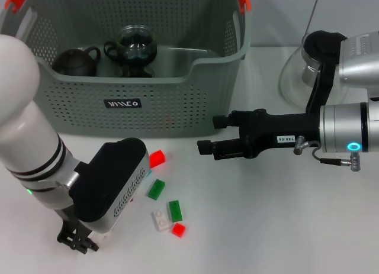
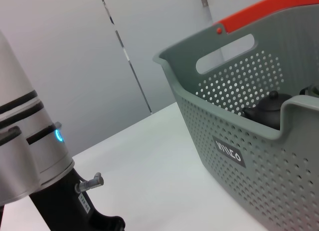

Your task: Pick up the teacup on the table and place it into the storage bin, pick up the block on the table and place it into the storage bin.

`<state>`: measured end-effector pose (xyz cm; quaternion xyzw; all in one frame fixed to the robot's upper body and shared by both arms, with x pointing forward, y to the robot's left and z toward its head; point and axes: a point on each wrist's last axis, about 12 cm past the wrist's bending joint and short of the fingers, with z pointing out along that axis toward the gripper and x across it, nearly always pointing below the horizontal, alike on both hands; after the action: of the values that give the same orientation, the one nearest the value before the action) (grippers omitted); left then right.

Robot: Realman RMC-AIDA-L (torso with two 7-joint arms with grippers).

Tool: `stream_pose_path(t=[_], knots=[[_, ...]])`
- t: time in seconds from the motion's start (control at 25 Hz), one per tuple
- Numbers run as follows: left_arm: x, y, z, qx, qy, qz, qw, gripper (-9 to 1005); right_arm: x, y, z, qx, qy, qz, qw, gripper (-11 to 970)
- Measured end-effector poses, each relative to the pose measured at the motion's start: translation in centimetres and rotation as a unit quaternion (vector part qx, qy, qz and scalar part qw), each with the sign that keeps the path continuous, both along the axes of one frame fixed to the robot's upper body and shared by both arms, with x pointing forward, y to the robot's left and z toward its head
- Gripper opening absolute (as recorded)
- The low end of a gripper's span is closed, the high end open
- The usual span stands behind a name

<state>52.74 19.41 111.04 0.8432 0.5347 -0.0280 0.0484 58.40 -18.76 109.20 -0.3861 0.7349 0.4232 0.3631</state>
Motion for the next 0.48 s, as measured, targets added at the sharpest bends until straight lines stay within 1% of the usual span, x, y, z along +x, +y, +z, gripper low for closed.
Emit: stream_pose_path(t=[0.2,0.48], knots=[[0.05,-0.04,0.0,0.0,-0.002,-0.001,1.0,479,0.04,-0.01,0.06,0.0,-0.001,0.0,1.0,916],[0.27,-0.15,0.23,-0.007,-0.008,0.005,1.0,425,0.11,-0.02,0.12,-0.001,-0.004,-0.001,1.0,916]])
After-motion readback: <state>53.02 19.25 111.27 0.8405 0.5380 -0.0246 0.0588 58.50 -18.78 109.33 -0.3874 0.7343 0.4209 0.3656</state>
